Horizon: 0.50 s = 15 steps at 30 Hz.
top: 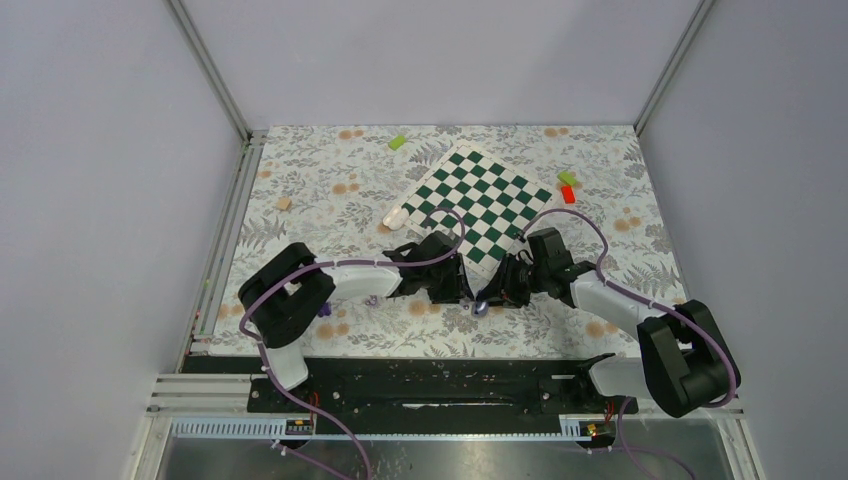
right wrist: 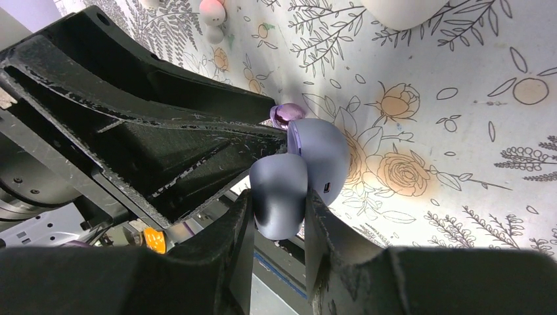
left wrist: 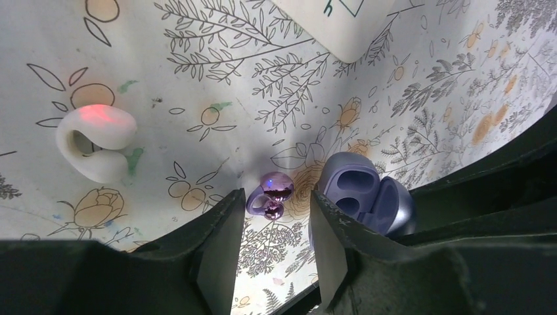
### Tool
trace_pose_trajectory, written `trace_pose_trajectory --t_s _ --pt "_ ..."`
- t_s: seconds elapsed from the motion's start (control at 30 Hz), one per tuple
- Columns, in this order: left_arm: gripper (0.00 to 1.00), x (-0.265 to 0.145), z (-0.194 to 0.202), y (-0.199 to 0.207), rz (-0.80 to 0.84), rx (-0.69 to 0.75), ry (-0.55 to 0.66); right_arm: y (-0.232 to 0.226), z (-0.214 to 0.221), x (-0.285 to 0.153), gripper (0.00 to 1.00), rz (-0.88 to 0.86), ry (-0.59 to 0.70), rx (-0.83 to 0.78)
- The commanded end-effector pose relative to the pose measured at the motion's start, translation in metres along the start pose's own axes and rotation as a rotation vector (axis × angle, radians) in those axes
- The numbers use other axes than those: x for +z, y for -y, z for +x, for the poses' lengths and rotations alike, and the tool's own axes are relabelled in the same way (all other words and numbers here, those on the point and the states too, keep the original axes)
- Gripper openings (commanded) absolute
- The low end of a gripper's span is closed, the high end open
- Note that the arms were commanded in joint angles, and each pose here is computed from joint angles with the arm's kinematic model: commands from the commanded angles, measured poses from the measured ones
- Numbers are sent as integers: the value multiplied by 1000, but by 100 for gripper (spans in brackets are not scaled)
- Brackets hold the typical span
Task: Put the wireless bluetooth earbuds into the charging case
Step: Pick up the left earbud from the center of the board.
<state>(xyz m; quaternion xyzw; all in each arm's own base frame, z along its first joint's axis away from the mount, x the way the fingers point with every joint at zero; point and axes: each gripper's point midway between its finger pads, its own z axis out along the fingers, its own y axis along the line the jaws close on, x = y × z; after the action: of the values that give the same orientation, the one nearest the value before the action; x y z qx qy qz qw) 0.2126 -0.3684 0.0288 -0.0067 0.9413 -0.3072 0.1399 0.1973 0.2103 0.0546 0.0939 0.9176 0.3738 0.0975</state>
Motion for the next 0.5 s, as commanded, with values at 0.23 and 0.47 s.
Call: trace_pose_trajectory --t_s 0.23,0.47 --pt "39 -5 1 26 152 -34 -12 -6 -3 3 0 -22 9 -8" --pt "30 -7 3 27 167 -43 -19 -5 -3 4 0 -21 7 -6"
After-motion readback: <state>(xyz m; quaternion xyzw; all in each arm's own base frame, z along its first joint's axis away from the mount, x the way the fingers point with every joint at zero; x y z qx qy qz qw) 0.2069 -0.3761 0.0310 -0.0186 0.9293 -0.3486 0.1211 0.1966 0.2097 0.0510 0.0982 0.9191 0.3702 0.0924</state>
